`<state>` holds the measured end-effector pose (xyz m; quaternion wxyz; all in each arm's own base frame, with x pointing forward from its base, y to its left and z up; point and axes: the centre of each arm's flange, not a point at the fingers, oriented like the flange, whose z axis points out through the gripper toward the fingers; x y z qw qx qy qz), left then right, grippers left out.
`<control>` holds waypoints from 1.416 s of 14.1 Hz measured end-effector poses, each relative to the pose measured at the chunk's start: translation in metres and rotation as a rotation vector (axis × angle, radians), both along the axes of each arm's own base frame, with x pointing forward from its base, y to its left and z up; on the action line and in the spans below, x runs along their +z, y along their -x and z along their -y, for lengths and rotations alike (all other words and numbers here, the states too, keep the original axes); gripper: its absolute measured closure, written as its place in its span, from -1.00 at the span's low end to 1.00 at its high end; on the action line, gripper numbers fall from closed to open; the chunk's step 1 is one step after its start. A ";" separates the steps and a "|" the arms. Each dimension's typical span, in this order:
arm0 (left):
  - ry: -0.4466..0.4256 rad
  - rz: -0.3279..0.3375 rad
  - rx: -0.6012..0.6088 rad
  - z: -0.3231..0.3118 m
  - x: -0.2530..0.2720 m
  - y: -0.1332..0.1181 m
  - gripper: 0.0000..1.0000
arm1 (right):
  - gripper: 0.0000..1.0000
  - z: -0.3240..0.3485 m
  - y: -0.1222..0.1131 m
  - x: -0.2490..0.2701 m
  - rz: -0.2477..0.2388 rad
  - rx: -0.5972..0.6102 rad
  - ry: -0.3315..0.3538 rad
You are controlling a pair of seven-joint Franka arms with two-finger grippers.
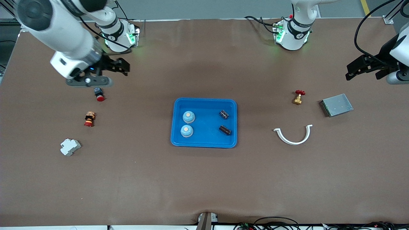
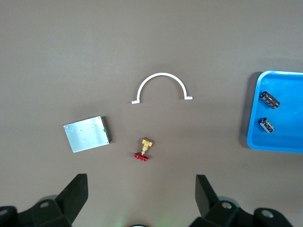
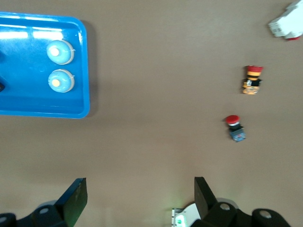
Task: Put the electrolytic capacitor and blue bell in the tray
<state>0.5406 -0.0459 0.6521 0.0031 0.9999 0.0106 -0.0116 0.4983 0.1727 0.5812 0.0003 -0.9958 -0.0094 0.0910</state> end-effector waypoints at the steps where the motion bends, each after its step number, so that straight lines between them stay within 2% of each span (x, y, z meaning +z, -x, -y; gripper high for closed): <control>1: 0.000 0.000 0.000 0.000 0.000 0.000 -1.00 | -1.00 0.022 -0.001 0.008 0.006 -0.002 -0.009; 6: 0.000 0.000 -0.002 0.001 0.000 0.000 -1.00 | -1.00 0.142 -0.008 0.023 0.003 -0.024 -0.044; 8: 0.000 0.000 -0.003 0.002 0.000 0.000 -1.00 | -1.00 0.169 -0.009 0.032 0.024 -0.067 -0.034; 13: 0.000 0.000 -0.005 0.003 0.000 0.000 -1.00 | -1.00 0.204 -0.010 0.083 0.138 -0.132 -0.004; 15: 0.000 0.000 -0.006 0.003 0.000 0.000 -1.00 | -1.00 0.219 -0.009 0.087 0.147 -0.158 -0.004; 20: -0.001 -0.009 -0.006 0.003 -0.001 0.001 -1.00 | -1.00 0.207 -0.014 0.080 0.134 -0.135 -0.003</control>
